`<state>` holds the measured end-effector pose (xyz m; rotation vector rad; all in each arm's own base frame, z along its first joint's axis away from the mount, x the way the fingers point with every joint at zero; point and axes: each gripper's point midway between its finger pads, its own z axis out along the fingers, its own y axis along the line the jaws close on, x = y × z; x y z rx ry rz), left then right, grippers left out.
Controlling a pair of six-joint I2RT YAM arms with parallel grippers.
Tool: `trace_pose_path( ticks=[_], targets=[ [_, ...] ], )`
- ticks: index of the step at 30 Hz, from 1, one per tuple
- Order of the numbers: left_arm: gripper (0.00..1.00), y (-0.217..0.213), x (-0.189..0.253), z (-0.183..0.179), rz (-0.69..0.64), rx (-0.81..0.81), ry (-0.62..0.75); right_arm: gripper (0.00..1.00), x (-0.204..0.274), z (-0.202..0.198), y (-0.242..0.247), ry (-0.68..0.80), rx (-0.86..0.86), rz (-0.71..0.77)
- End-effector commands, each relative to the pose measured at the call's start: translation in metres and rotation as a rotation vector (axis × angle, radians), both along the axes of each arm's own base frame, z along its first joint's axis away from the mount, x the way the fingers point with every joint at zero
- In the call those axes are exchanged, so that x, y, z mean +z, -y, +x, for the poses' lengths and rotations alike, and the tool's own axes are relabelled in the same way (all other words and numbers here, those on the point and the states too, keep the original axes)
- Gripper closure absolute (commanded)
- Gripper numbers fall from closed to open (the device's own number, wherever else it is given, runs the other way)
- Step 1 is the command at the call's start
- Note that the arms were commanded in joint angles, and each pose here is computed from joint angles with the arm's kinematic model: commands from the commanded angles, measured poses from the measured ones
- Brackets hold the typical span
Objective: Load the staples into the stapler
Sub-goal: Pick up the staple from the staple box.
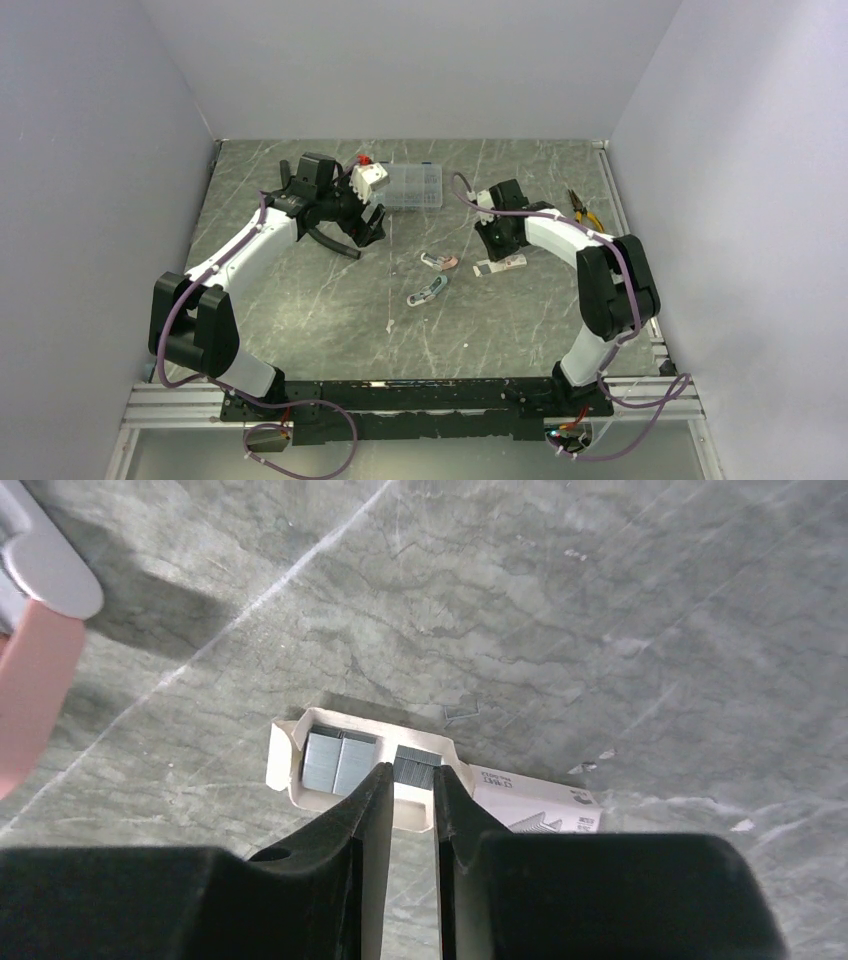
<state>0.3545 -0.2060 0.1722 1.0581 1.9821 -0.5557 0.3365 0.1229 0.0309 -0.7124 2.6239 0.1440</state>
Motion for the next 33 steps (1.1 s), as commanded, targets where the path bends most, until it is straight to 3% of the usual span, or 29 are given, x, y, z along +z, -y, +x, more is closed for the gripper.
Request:
trace_pose_path(
  ticks=[1, 6, 16, 26, 33],
  targets=[
    [0.05, 0.008, 0.021, 0.007, -0.044, -0.034, 0.072, 0.85, 0.046, 0.022, -0.003, 0.133, 0.002, 0.025],
    [0.05, 0.020, 0.025, 0.005, -0.106, -0.086, 0.077, 0.85, 0.060, 0.019, -0.017, 0.144, 0.046, 0.102],
    [0.05, 0.081, 0.051, -0.018, -0.265, -0.337, 0.161, 0.86, 0.161, 0.005, -0.105, 0.213, 0.246, 0.647],
    [0.08, 0.109, 0.061, -0.036, -0.175, -0.438, 0.289, 0.86, 0.197, -0.005, -0.135, 0.124, 0.234, 0.906],
    [0.10, 0.122, 0.054, -0.027, -0.100, -0.412, 0.360, 0.86, 0.194, -0.008, -0.139, 0.098, 0.231, 0.941]
  ],
)
